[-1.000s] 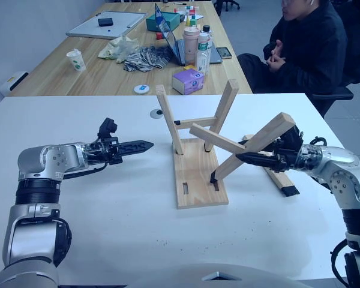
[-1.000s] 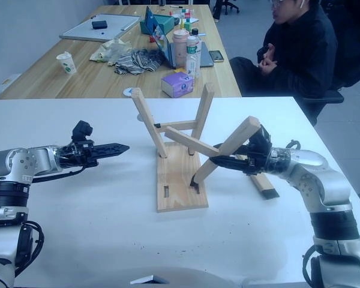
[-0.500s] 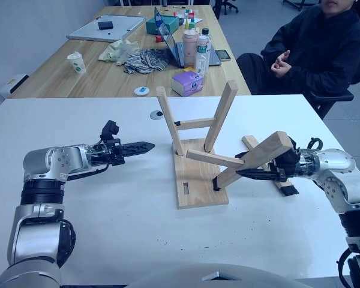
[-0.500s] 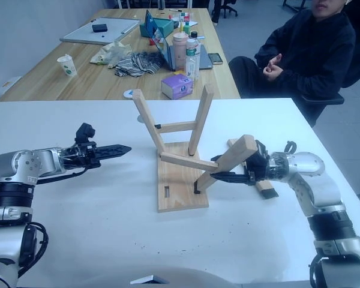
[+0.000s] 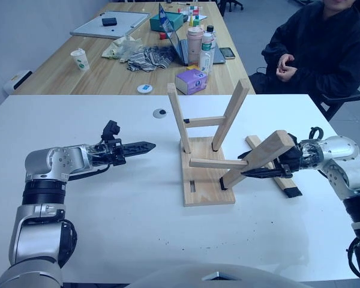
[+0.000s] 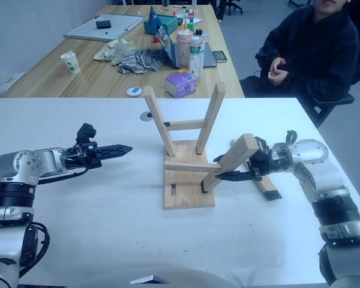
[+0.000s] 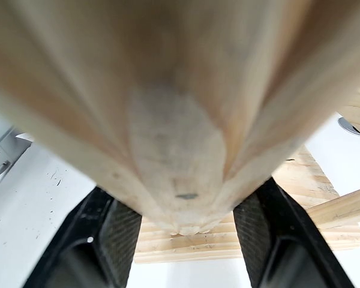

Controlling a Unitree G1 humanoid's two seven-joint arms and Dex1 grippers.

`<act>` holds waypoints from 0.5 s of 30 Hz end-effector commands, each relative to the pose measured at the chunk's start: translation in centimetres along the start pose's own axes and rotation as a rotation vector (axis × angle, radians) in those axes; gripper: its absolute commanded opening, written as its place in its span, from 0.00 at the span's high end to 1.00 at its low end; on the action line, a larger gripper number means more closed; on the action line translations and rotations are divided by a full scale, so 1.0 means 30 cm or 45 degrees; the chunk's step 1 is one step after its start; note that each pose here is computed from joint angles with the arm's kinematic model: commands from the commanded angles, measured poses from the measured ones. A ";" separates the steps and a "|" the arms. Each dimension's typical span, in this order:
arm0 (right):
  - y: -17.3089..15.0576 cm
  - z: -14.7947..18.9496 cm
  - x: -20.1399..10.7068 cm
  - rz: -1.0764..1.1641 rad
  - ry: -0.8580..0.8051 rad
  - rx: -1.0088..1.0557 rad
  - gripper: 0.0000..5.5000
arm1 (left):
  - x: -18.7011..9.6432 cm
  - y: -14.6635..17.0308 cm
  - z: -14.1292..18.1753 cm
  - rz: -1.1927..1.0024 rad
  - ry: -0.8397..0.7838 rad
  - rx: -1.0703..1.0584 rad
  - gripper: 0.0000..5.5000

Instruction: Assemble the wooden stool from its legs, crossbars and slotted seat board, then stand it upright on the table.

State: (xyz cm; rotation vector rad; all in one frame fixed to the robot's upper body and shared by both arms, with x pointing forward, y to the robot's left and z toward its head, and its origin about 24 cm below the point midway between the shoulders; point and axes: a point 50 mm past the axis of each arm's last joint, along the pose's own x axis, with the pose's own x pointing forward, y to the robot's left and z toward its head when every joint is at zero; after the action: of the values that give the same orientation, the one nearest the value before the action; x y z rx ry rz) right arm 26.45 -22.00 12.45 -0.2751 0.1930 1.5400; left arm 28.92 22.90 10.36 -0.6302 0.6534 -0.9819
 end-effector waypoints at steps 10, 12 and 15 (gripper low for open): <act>0.216 -0.467 0.109 0.135 0.685 0.642 0.63 | 0.013 0.013 0.015 0.068 0.000 0.031 0.21; 0.224 -0.483 0.108 0.214 0.784 0.571 0.63 | 0.021 0.012 0.020 0.065 0.008 0.037 0.21; 0.202 -0.474 0.100 0.243 0.803 0.551 0.63 | 0.036 0.008 0.027 0.053 0.013 0.044 0.21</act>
State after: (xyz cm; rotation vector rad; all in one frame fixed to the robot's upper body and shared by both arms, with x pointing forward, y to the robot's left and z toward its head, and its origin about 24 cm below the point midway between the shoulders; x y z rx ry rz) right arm 27.60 -20.84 11.69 -0.2933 0.2060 1.5715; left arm 28.98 22.44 9.91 -0.6483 0.6604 -0.9839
